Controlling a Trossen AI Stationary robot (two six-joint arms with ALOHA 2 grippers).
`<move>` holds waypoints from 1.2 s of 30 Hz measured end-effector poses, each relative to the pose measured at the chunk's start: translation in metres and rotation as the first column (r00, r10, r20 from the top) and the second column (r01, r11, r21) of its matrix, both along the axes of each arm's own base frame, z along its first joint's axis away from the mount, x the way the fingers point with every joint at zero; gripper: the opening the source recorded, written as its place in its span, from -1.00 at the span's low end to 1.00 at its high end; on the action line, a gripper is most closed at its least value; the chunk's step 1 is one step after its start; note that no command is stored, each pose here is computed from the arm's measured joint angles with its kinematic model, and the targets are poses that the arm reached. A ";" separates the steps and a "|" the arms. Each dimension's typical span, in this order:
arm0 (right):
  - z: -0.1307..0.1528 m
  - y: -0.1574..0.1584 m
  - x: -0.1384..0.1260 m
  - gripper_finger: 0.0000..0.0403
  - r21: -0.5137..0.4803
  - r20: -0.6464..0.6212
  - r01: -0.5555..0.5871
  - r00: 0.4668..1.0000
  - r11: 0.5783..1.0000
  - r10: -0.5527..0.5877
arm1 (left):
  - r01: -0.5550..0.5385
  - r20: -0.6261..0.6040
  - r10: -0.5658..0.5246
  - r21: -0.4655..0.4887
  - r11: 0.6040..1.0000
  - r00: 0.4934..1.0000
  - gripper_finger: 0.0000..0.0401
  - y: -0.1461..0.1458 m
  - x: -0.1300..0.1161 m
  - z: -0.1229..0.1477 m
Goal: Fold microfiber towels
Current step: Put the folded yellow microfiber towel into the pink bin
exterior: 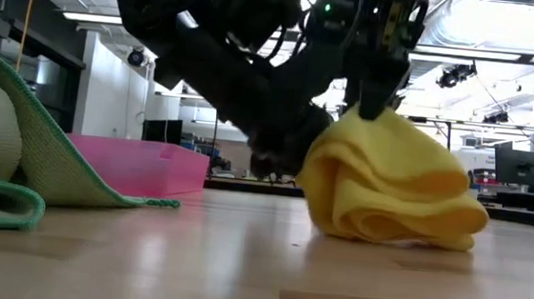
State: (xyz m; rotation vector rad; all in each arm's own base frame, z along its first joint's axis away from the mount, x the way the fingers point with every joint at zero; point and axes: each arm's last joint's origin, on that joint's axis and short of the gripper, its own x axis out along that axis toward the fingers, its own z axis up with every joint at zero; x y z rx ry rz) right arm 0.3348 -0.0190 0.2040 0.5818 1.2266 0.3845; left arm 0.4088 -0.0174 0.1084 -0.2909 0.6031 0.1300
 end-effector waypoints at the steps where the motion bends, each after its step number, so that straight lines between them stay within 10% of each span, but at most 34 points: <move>1: -0.003 -0.001 0.001 -1.00 0.000 -0.011 0.004 1.000 1.000 -0.004 | 0.000 -0.019 0.000 0.014 1.000 1.000 -1.00 0.000 -0.001 -0.001; 17: -0.025 -0.020 0.005 -1.00 -0.089 -0.065 0.055 0.996 0.995 -0.061 | 0.093 -0.345 -0.032 0.160 0.983 0.938 -1.00 0.004 -0.030 0.007; 30: -0.031 -0.032 -0.001 -1.00 -0.164 -0.063 0.098 0.992 0.982 -0.110 | 0.136 -0.450 0.001 0.272 0.953 0.893 -1.00 0.008 -0.068 0.068; 36: 0.014 -0.029 -0.017 -1.00 -0.193 0.016 0.014 1.000 0.981 -0.011 | 0.102 -0.402 0.074 0.398 0.912 0.913 -1.00 0.014 -0.093 0.114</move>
